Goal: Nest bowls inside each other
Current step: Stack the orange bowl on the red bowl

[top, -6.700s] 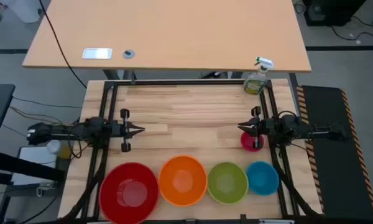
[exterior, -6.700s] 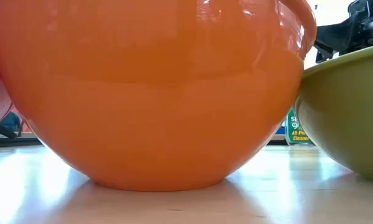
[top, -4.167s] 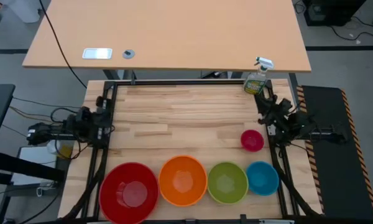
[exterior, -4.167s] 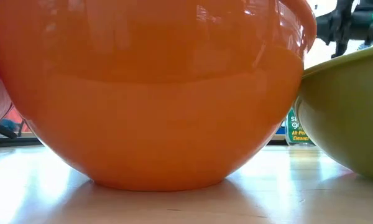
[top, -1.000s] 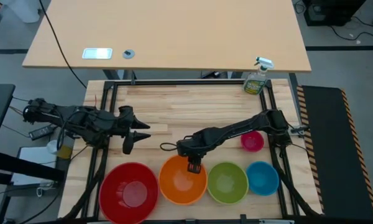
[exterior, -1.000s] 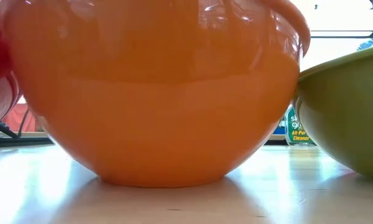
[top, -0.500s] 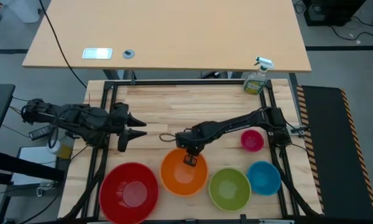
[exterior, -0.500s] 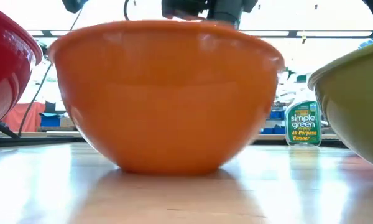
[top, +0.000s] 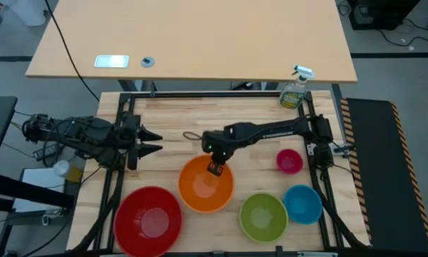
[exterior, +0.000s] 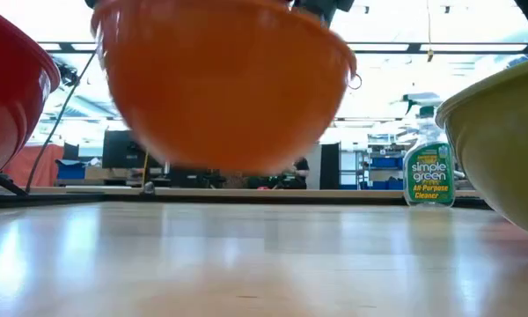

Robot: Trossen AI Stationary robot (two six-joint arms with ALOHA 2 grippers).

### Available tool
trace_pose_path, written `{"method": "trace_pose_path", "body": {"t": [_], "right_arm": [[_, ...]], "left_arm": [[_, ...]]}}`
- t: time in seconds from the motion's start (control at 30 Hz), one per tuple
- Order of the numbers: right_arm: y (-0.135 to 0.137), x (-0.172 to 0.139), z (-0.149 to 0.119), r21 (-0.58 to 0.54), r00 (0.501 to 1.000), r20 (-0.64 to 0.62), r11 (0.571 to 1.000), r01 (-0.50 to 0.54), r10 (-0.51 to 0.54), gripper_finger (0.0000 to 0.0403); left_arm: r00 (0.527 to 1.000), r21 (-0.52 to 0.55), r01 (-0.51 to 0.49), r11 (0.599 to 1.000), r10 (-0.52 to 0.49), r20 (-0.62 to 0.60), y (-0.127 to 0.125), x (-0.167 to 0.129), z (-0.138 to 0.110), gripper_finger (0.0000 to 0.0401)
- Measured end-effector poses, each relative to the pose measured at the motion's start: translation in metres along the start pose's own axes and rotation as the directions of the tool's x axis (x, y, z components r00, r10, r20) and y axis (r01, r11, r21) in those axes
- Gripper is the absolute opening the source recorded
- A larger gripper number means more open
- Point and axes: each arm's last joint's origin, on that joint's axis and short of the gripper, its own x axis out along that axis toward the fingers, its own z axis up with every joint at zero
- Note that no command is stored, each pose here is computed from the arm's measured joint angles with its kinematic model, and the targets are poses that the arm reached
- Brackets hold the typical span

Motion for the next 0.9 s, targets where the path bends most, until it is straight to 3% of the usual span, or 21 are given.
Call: {"method": "trace_pose_path", "body": {"t": [0.17,0.33,0.43,0.57,0.7,0.9], "right_arm": [[0.005,-0.032,0.008,0.025,0.995,0.081,0.998,-0.055,0.053,0.0025],[0.032,-0.048,0.017,-0.003,0.972,0.175,0.987,-0.159,0.157,0.0026],[0.053,-0.055,0.020,-0.033,0.937,0.263,0.973,-0.230,0.230,0.0026],[0.077,-0.060,0.022,-0.059,0.872,0.390,0.953,-0.296,0.295,0.0026],[0.094,-0.051,0.026,-0.078,0.811,0.474,0.934,-0.350,0.343,0.0026],[0.106,-0.023,0.030,-0.091,0.782,0.481,0.909,-0.406,0.397,0.0027]], "left_arm": [[0.998,-0.016,-0.019,1.000,0.020,0.067,0.002,-0.007,0.005,0.0194],[0.982,-0.039,-0.116,0.992,0.121,0.143,0.004,-0.009,0.009,0.0196],[0.975,-0.049,-0.147,0.988,0.153,0.162,0.005,-0.010,0.011,0.0201],[0.973,-0.075,-0.112,0.991,0.125,0.194,0.002,-0.016,0.020,0.0204],[0.976,0.011,-0.052,0.999,0.048,0.214,-0.003,-0.025,0.033,0.0204],[0.960,0.094,-0.051,0.994,0.022,0.280,-0.006,-0.043,0.053,0.0204]]}}
